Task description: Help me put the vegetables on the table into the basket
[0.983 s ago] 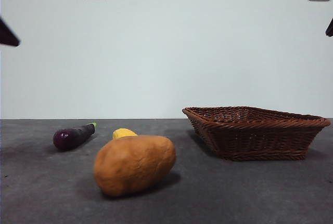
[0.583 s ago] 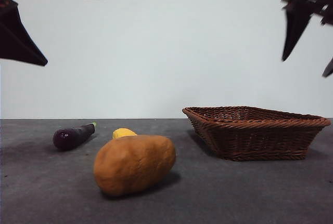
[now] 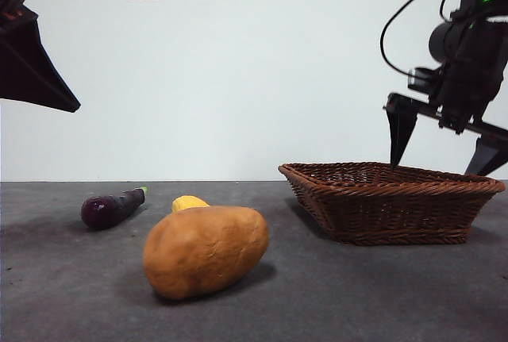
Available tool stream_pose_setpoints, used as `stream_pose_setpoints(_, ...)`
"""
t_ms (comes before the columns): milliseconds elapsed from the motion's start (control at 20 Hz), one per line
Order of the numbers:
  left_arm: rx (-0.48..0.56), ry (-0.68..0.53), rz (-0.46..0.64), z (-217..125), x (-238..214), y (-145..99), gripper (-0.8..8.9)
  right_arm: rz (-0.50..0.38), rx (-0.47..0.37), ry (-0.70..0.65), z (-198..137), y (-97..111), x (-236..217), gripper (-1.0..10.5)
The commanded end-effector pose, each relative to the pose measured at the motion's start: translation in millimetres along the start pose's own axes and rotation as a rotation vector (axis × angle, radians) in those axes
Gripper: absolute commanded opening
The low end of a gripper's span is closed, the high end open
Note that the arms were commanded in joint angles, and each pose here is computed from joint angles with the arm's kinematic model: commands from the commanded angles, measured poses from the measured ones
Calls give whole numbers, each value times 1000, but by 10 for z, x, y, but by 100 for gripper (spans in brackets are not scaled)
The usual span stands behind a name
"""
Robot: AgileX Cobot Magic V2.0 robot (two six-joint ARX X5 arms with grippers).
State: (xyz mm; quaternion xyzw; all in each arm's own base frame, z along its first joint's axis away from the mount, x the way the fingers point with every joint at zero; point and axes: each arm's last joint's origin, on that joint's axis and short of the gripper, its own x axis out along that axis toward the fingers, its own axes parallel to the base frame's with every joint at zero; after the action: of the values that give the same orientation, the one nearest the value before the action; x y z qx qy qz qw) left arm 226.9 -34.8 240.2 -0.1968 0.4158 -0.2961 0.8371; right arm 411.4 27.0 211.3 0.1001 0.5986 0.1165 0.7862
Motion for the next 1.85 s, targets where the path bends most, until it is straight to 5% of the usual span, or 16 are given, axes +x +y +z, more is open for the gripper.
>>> stream_pose_setpoints(50, 15, 6, 2, -5, 15, 2, -3, 8, -14, 36, 3, -36, 134, 369)
stream_pose_setpoints(150, 4, 6, 0, -5, 15, 2, -3, 9, -10, 68, -16, -57, 195, 31)
stream_pose_setpoints(500, -29, 14, 23, 22, 54, -77, 10, -3, -36, 60, 3, -73, 95, -8)
stream_pose_setpoints(700, -45, 107, 72, 195, 195, -246, 386, 0, -6, -5, 69, -46, -300, -8)
stream_pose_setpoints(900, -42, 276, 166, 489, 526, -425, 609, -12, -15, -57, -7, 31, -745, -8)
stream_pose_setpoints(1100, 11, 343, 349, 810, 899, -545, 605, -18, -25, -143, -139, 98, -1192, -8)
stream_pose_setpoints(1250, 8, 377, 380, 865, 1239, -651, 595, -30, -46, -208, -242, 181, -1463, -8)
stream_pose_setpoints(1500, 5, 491, 476, 685, 1738, -651, 583, -34, -70, -199, -436, 262, -1707, -8)
stream_pose_setpoints(1600, 15, 530, 544, 608, 1838, -580, 489, -36, -88, -195, -492, 282, -1769, -8)
stream_pose_setpoints(1850, 16, 533, 552, 557, 1983, -526, 489, -36, -98, -197, -550, 307, -1838, -8)
